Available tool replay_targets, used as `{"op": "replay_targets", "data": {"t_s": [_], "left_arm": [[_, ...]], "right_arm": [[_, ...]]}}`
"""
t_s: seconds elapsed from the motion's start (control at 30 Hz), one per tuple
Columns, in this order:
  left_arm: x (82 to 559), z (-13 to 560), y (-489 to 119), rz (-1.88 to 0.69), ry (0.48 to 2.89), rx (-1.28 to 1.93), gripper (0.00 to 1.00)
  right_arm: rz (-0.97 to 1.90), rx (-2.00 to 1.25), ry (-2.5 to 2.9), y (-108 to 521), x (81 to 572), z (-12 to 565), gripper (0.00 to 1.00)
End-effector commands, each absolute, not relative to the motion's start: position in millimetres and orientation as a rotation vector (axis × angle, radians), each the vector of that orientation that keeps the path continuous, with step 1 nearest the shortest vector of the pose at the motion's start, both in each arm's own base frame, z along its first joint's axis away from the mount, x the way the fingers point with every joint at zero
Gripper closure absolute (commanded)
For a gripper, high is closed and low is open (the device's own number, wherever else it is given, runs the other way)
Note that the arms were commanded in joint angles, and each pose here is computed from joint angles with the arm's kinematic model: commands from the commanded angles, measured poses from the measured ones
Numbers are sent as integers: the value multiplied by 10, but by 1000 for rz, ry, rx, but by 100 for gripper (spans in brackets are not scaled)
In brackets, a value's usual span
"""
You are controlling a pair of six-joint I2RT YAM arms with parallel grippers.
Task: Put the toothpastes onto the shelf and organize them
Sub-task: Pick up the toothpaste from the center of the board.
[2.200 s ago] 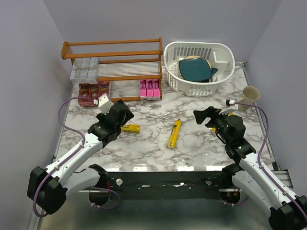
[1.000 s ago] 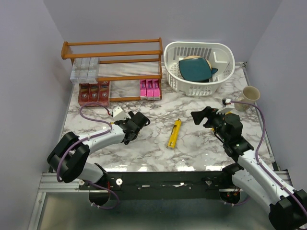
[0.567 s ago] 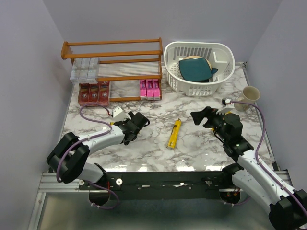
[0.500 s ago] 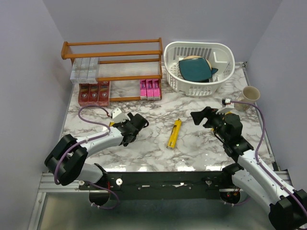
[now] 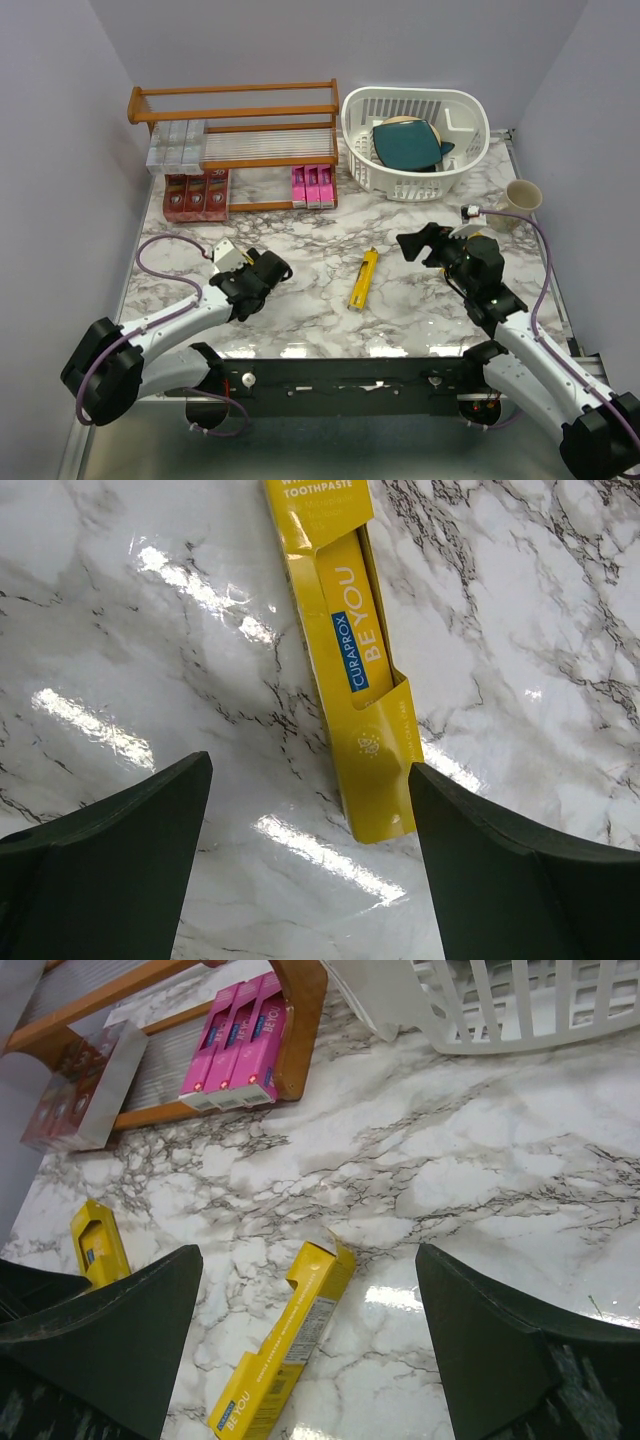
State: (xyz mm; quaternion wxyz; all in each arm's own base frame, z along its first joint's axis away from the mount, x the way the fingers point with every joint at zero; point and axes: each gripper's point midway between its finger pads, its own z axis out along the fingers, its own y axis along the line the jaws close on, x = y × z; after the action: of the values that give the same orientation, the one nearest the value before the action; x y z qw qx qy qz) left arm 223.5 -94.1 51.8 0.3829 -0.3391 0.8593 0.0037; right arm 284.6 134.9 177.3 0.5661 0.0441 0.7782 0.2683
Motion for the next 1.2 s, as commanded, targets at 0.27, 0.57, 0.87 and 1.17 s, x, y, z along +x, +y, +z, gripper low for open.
{"op": "replay_targets", "data": {"t_s": [0.27,0.57,0.87,1.17], "left_arm": [[2439,575,-1268,-55,2136,-821,8],[2393,286,-1210,46,2168,-827,16],[2219,246,-1043,114,2174,-788,32],[2193,353,-1004,60,2148,-732,47]], "right_arm": [[643,81,1826,1395,2871,1764,4],[636,83,1831,1390,2880,1745,4],[636,87,1840,1395,2890,1720,5],[642,84,1841,1407,2891,1717,5]]}}
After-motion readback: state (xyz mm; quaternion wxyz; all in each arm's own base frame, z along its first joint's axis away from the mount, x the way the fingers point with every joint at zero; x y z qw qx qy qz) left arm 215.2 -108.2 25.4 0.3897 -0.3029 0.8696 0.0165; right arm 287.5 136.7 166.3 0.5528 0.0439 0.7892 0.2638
